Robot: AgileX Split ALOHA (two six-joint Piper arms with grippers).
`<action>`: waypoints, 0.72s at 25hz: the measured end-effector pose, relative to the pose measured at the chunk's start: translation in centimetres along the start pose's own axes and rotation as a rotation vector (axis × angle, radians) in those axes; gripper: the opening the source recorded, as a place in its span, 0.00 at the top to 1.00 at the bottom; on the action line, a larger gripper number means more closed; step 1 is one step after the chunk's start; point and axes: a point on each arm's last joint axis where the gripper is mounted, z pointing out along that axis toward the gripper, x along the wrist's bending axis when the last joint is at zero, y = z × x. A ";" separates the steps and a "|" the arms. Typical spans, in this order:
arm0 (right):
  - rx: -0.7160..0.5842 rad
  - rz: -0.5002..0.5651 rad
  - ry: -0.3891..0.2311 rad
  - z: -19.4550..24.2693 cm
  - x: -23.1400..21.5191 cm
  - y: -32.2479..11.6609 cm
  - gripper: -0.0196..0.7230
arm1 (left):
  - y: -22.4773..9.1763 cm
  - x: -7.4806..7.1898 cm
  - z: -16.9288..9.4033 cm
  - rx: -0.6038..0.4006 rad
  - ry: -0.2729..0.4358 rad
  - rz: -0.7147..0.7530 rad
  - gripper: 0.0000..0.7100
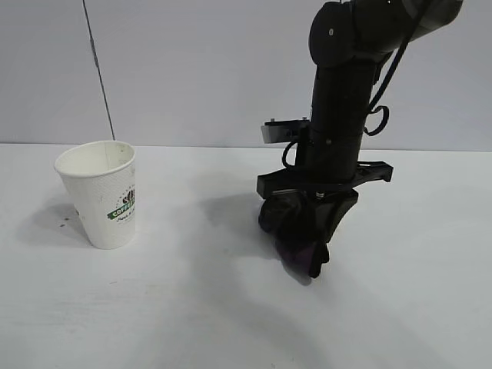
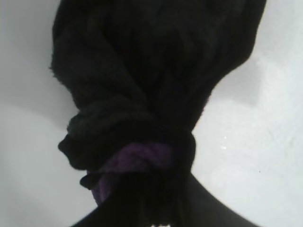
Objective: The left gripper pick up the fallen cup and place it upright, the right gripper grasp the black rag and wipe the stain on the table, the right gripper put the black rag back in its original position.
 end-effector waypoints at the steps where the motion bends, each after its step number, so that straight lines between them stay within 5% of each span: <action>1: -0.005 0.000 -0.001 0.0 0.0 0.0 0.92 | 0.0 0.0 0.0 0.000 0.000 0.000 0.11; 5: -0.023 0.001 0.001 0.0 0.0 0.2 0.79 | 0.0 0.0 0.0 0.000 0.000 0.000 0.11; 9: -0.022 0.001 0.001 0.0 0.0 0.2 0.34 | 0.0 0.0 0.0 0.000 0.000 0.000 0.11; 11: -0.025 0.000 0.002 -0.4 0.0 0.1 0.20 | 0.0 0.0 0.0 0.000 0.000 0.000 0.11; 16: -0.111 0.001 -0.037 -4.0 -0.2 -0.1 0.14 | 0.0 0.0 0.0 0.000 0.000 0.000 0.11; 18: -0.164 0.006 -0.113 -6.4 -0.8 -0.4 0.14 | 0.0 0.0 0.0 0.000 0.000 0.000 0.11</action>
